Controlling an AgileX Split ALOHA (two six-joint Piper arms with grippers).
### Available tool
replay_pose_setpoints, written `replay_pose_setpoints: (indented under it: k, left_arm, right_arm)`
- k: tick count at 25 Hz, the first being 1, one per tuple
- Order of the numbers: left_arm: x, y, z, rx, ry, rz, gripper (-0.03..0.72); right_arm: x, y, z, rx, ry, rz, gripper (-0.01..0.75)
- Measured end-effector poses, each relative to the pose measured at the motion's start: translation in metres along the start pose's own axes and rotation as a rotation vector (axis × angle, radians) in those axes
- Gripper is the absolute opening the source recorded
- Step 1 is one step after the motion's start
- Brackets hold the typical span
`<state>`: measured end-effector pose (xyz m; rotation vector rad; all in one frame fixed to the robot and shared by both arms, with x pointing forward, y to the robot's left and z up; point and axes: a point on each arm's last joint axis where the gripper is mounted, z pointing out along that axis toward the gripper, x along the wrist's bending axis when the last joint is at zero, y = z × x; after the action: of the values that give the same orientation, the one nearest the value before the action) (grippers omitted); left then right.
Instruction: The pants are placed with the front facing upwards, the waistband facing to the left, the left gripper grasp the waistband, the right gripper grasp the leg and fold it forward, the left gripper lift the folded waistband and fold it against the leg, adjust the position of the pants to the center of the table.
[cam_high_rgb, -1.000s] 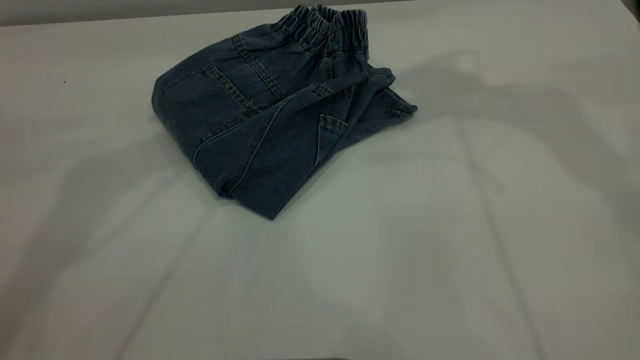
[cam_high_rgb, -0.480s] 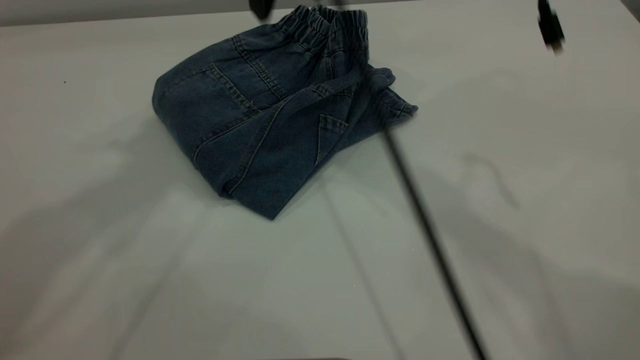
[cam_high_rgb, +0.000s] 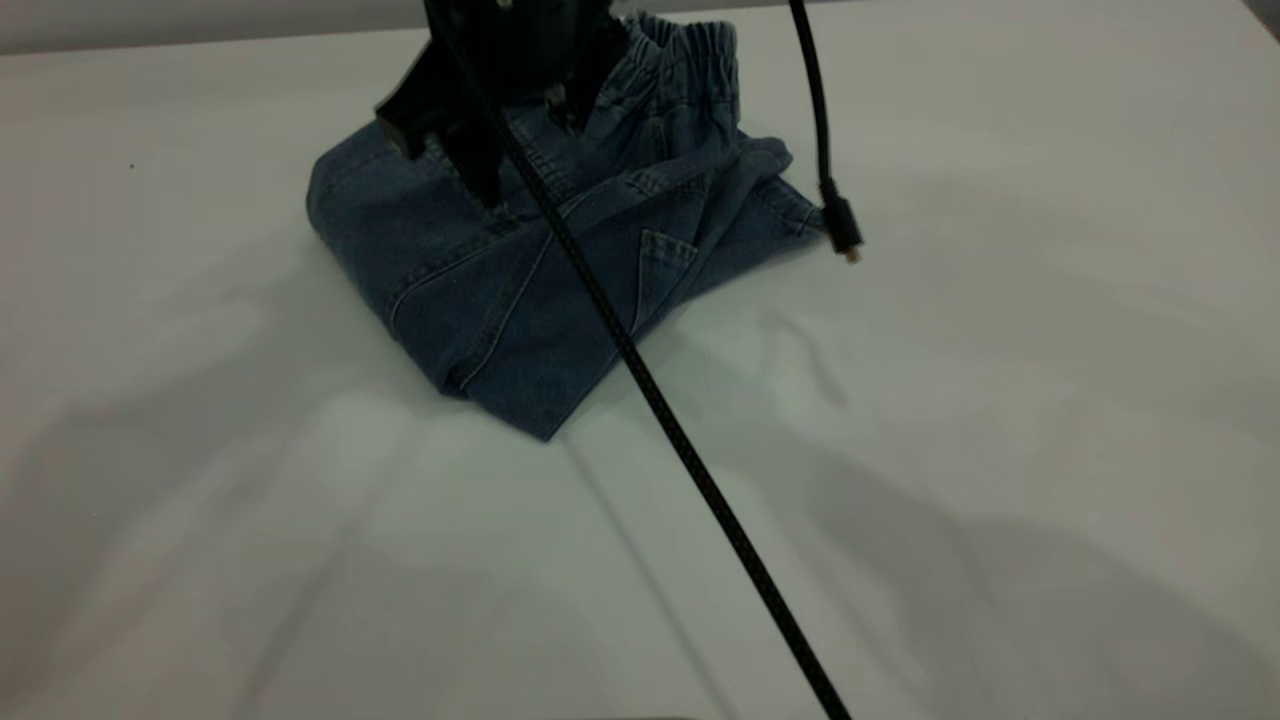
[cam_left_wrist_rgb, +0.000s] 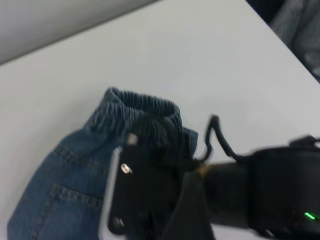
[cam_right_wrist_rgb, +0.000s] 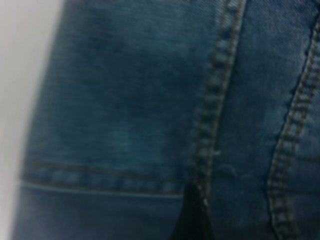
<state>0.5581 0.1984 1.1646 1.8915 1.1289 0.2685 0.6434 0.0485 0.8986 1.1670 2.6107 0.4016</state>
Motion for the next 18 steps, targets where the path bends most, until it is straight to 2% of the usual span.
replay_pose_setpoints:
  k: [6,12,18]
  left_arm:
    - [-0.001,-0.005,0.002,0.049,-0.026,-0.002,0.577]
    - [-0.001,-0.005,0.002,0.055,-0.029,0.002,0.577]
    - [-0.002,-0.006,0.002,0.063,-0.034,0.003,0.577]
  right_arm:
    - [-0.019,-0.022,0.043,0.133,-0.007,0.068,0.491]
    - [-0.017,-0.028,0.047,0.196,0.022,0.1,0.491]
    - [-0.011,-0.033,0.046,0.263,0.047,0.346,0.491]
